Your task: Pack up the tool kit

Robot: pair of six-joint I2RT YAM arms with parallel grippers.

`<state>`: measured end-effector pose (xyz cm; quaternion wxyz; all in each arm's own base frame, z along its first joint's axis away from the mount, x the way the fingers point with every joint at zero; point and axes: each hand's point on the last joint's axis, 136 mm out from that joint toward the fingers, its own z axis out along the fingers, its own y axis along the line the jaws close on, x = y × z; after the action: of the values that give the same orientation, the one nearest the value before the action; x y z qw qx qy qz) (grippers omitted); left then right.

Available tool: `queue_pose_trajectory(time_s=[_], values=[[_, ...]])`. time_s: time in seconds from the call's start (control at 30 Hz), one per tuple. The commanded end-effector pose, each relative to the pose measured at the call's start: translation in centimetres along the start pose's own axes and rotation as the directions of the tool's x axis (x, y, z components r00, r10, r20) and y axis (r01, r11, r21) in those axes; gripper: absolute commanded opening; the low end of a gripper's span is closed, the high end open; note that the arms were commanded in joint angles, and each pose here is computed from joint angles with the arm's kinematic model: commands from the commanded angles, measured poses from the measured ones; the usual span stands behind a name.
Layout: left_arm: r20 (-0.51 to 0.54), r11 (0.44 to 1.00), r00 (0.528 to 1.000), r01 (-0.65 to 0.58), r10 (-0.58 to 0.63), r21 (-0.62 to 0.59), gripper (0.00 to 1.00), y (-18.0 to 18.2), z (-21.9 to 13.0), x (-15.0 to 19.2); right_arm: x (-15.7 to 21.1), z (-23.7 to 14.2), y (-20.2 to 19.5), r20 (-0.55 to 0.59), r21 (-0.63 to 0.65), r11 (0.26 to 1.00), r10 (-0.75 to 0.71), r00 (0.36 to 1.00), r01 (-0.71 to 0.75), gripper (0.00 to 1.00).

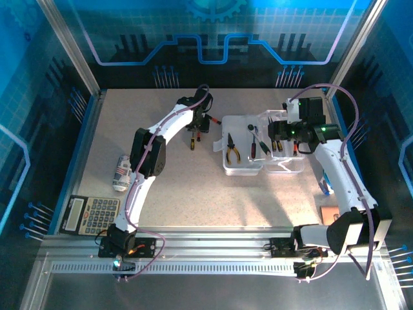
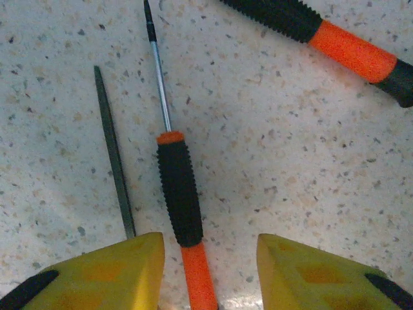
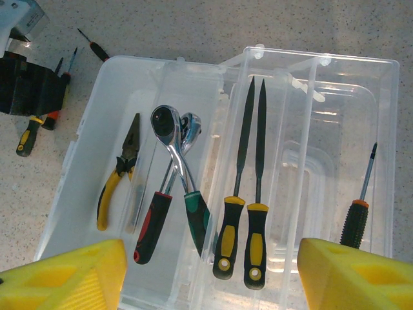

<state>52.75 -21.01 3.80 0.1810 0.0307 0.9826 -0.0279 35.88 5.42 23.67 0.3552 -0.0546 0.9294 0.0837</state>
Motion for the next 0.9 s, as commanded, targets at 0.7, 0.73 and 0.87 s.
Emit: queue_pose_trajectory(time_s=[0.7, 0.73, 0.87], values=[[-0.025, 1.000, 1.000, 0.018, -0.019, -0.010, 0.00, 0.6, 1.1, 1.0, 0.1, -0.8, 0.2, 0.004, -0.024, 1.000, 0.010, 1.000, -0.010, 0.72], [-0.011, 1.000, 1.000, 0.019, -0.019, 0.003, 0.00, 0.4, 0.1, 0.7, 0.1, -0.9, 0.2, 0.006, -0.026, 1.000, 0.009, 1.000, -0.008, 0.72], [0.064, 0.997, 0.998, 0.017, -0.022, 0.075, 0.00, -0.5, -4.7, -0.9, -0.1, -1.5, 0.8, 0.019, -0.052, 0.999, 0.008, 1.000, -0.007, 0.87]])
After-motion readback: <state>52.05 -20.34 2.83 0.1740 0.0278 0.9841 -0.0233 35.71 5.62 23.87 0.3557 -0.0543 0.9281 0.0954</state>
